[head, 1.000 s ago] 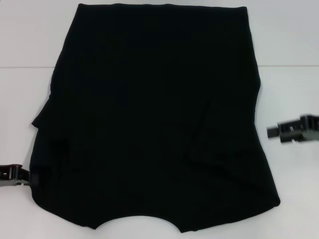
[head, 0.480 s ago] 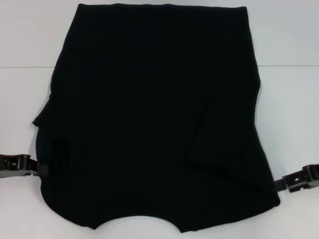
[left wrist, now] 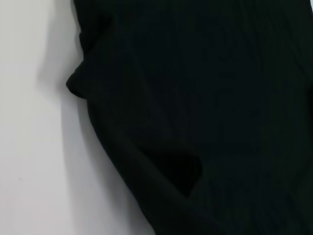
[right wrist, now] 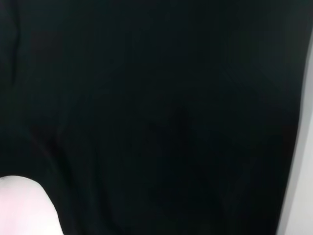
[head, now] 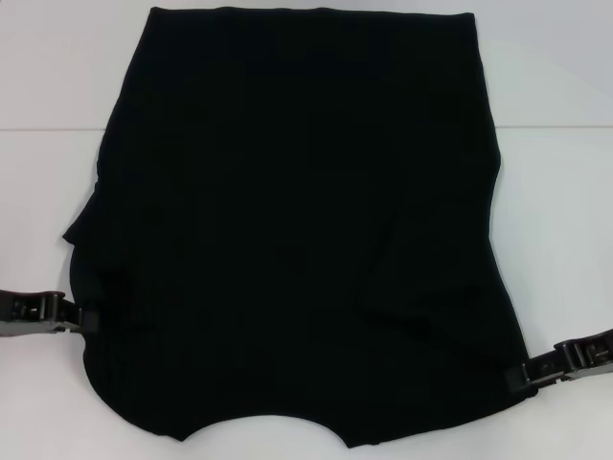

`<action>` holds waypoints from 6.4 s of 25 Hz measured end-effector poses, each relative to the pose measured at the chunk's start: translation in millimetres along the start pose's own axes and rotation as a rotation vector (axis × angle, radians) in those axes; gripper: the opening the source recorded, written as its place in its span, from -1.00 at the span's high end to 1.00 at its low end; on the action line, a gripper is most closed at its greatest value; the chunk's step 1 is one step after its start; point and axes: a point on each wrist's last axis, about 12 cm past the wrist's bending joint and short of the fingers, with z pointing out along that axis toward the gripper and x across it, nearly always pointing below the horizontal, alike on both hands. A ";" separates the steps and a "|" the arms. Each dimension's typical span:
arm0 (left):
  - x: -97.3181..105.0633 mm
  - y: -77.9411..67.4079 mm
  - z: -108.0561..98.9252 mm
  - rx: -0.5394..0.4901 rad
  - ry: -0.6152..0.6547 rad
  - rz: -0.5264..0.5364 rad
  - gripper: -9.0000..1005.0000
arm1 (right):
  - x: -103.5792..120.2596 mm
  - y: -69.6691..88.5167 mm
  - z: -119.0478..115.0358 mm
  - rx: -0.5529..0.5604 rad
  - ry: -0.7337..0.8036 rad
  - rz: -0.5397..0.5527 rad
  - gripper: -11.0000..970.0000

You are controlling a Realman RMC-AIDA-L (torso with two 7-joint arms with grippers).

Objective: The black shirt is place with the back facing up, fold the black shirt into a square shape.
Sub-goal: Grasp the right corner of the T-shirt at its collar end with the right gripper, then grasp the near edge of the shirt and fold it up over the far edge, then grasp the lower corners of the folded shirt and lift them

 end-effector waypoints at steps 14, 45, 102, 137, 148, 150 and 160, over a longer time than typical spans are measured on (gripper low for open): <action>-2.0 -2.9 3.0 0.021 -0.005 0.003 0.89 | -12.0 13.2 13.9 -0.013 -0.028 -0.024 -0.26; -4.6 -8.6 3.8 0.052 0.011 0.036 0.89 | 1.0 2.8 8.1 -0.047 -0.031 0.087 0.87; -125.4 -98.5 113.7 -0.219 -0.451 0.218 0.89 | -124.9 -1.3 10.8 0.405 -0.779 0.060 0.87; -135.0 -101.3 114.3 -0.356 -0.614 0.278 0.89 | -174.3 45.8 16.7 0.611 -0.861 -0.232 0.87; -136.6 -100.7 100.8 -0.228 -0.533 0.181 0.64 | -163.4 31.6 -17.0 0.324 -0.732 -0.050 0.83; -136.8 -95.2 87.0 -0.149 -0.470 0.080 0.52 | -158.2 31.3 -30.6 0.247 -0.724 -0.025 0.65; -98.6 -51.6 53.1 0.045 -0.386 -0.070 -0.23 | -104.2 11.0 -35.9 0.057 -0.613 -0.040 -0.29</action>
